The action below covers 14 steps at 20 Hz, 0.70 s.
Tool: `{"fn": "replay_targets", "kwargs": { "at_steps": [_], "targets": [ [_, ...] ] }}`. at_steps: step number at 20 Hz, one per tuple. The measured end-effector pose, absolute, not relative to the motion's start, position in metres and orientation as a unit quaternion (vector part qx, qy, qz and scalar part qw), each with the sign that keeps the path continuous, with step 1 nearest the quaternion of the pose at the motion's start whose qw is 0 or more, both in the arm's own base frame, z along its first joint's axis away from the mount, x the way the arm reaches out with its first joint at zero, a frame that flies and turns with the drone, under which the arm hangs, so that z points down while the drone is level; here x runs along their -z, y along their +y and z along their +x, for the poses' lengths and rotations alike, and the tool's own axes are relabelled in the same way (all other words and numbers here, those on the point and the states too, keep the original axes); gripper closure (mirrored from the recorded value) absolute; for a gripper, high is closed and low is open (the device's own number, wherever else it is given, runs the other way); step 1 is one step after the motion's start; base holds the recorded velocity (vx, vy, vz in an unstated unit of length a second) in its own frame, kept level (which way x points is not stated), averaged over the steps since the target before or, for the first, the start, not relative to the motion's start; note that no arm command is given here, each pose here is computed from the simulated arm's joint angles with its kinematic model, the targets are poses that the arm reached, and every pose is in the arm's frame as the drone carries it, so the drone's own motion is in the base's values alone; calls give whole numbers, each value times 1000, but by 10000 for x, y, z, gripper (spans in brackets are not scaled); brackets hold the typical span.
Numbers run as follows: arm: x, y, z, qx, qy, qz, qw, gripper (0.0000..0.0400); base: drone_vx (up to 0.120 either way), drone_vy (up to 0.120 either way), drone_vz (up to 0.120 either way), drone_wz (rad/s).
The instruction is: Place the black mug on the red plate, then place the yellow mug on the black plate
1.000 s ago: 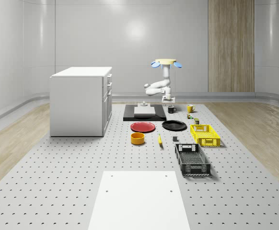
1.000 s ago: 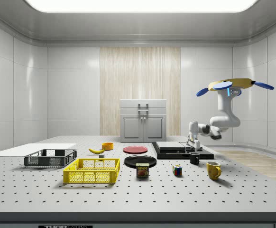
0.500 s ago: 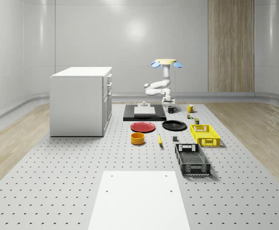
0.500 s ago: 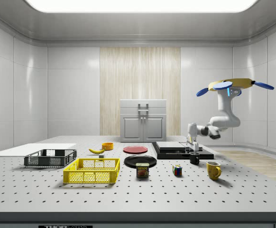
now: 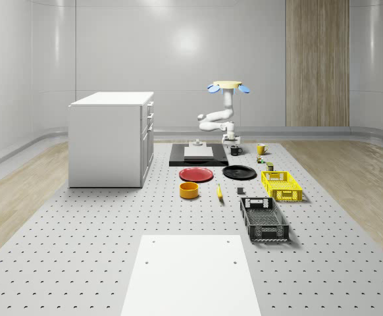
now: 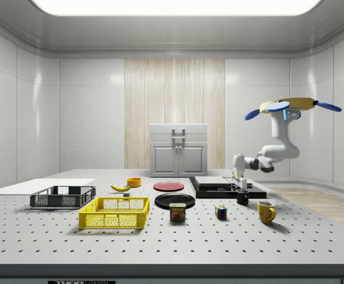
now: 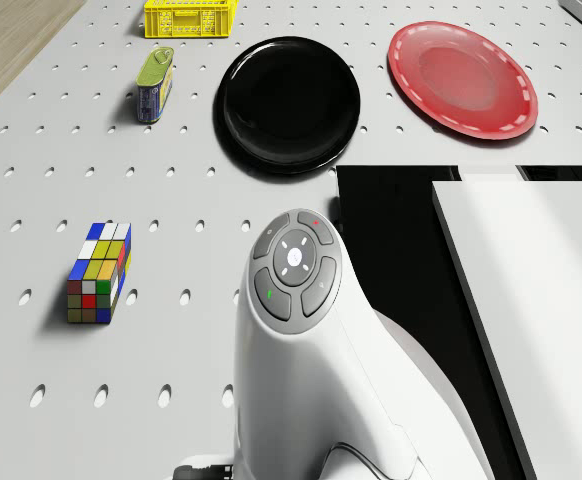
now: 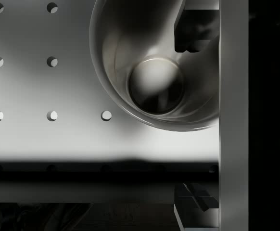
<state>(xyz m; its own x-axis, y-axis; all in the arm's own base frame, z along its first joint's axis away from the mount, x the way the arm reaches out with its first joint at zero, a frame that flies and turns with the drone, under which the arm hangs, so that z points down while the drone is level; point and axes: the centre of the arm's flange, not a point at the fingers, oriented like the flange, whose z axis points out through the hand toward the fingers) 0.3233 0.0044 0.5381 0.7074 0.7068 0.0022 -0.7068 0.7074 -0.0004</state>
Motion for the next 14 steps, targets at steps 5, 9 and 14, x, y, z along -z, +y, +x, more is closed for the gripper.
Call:
{"fn": "replay_targets", "kwargs": {
  "at_steps": [5, 9, 14],
  "targets": [
    [-5386, 54, 3216, -383, -1, 0, 924, 0, 0, 0, 0, 0],
    [-5398, 57, 3211, -383, -1, 0, 924, 0, 0, 0, 0, 0],
    [-5432, 59, 3209, -383, -1, 0, 924, 174, 0, 0, 0, 0]
  ]
}}
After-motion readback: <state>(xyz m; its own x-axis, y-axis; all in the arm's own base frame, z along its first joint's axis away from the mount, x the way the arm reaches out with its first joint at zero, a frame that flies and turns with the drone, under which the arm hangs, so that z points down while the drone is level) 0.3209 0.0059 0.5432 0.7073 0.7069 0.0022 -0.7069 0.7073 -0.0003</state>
